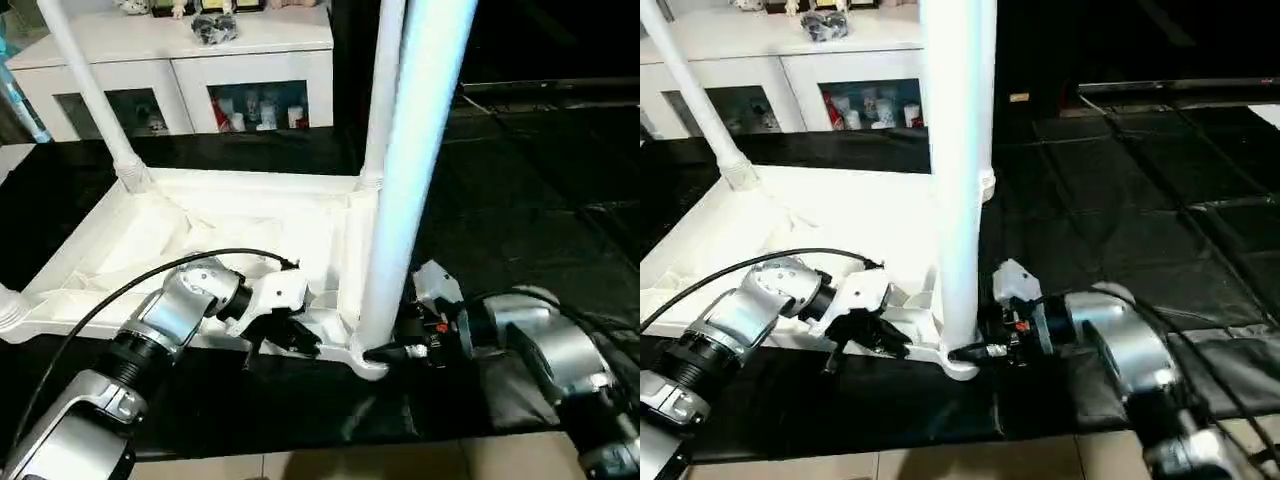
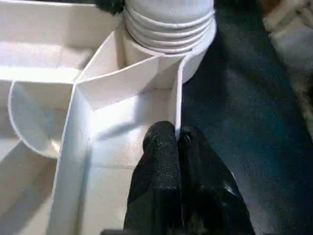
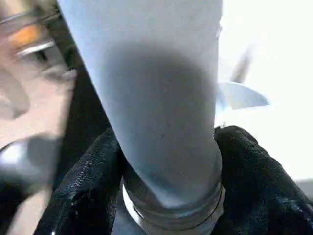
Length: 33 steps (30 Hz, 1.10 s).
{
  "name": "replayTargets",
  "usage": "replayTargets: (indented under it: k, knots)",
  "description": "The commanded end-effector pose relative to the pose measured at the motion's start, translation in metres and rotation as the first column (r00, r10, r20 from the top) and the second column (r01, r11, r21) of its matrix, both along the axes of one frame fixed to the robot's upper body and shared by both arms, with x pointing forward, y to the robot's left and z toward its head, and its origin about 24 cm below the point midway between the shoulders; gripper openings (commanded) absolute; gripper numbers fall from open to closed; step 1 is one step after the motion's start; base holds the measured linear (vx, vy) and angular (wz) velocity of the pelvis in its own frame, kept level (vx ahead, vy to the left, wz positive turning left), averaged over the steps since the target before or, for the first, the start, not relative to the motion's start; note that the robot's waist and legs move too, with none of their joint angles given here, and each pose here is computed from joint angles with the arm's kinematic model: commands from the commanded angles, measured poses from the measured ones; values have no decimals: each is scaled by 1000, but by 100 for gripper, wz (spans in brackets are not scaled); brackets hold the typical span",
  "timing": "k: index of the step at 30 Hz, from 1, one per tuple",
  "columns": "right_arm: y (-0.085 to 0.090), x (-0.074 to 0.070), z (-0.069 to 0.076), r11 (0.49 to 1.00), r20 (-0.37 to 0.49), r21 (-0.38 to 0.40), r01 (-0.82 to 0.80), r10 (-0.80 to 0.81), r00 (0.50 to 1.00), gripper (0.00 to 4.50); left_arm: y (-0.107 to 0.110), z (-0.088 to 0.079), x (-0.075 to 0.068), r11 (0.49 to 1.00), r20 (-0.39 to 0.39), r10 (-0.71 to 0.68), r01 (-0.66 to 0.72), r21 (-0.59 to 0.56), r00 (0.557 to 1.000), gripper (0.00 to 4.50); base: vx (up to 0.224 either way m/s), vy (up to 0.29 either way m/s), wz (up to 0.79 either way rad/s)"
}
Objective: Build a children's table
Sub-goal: Rotate leg to tighten
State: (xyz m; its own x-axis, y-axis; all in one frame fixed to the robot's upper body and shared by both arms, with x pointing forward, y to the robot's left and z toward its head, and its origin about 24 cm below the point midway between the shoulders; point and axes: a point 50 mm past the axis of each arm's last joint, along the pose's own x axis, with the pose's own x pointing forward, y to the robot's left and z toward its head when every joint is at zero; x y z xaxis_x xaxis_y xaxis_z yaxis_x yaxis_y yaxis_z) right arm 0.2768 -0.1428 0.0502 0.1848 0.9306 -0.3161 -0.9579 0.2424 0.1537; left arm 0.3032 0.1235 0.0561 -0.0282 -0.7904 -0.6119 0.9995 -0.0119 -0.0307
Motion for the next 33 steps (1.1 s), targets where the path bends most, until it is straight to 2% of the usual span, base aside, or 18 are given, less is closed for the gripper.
replayTargets:
  k: [1, 2, 4, 9, 10, 11, 12, 15, 16, 18, 23, 25, 29, 30, 33]
  knots:
    - [26, 1, -5, 998, 36, -22, 61, -61, 997, 256, -28, 8, 4, 994, 53, 68, -62, -95, 996, 0, 0, 0, 0]
    - [26, 1, -5, 998, 36, -23, 62, -61, 997, 256, -28, 8, 4, 993, 54, 68, -63, -95, 996, 0, 0, 0, 0]
    - [40, 9, -10, 974, 42, -13, 228, -227, 973, 255, -41, 12, 11, 970, 54, 208, -199, -141, 977, 0, 0, 0, 0]
    - [57, 18, -13, 920, 32, -12, 392, -392, 920, 255, -55, 15, 17, 921, 42, 356, -342, -184, 934, 0, 0, 0, 0]
    - [67, 25, -13, 874, 27, -16, 486, -486, 874, 255, -62, 18, 20, 885, 44, 434, -417, -209, 900, 0, 0, 0, 0]
    - [67, 25, -13, 874, 27, -16, 486, -486, 874, 255, -62, 18, 20, 885, 44, 434, -417, -209, 900, 0, 0, 0, 0]
    - [72, 27, -12, 855, 33, -19, 517, -517, 855, 255, -66, 21, 22, 865, 44, 470, -449, -224, 882, 0, 0, 0, 0]
    - [79, 26, -8, 865, 34, 12, 501, -501, 865, 255, -69, 24, 22, 860, 52, 477, -454, -235, 877, 0, 0, 0, 0]
    - [79, 26, -6, 869, 35, 32, 494, -495, 868, 290, -69, 24, 22, 863, 59, 473, -448, -235, 879, 0, 0, 0, 0]
    - [78, 27, -5, 866, 25, 53, 497, -499, 866, 325, -68, 25, 22, 866, 68, 468, -442, -232, 881, 0, 0, 0, 0]
    - [73, 25, -4, 867, 13, 65, 494, -495, 869, 363, -62, 24, 21, 876, 78, 456, -431, -219, 887, 0, 0, 0, 0]
    - [61, 22, -1, 892, 27, 84, 443, -447, 894, 375, -54, 23, 20, 898, 85, 410, -385, -214, 908, 0, 0, 0, 0]
    - [49, 20, 1, 917, 50, 81, 391, -396, 917, 409, -47, 22, 18, 920, 92, 360, -336, -204, 929, 0, 0, 0, 0]
    - [39, 19, 4, 933, 68, 78, 352, -357, 932, 429, -42, 21, 16, 938, 90, 308, -287, -192, 947, 0, 0, 0, 0]
    - [25, 18, 8, 953, 90, 64, 296, -301, 949, 446, -36, 20, 12, 964, 101, 219, -199, -174, 971, 0, 0, 0, 0]
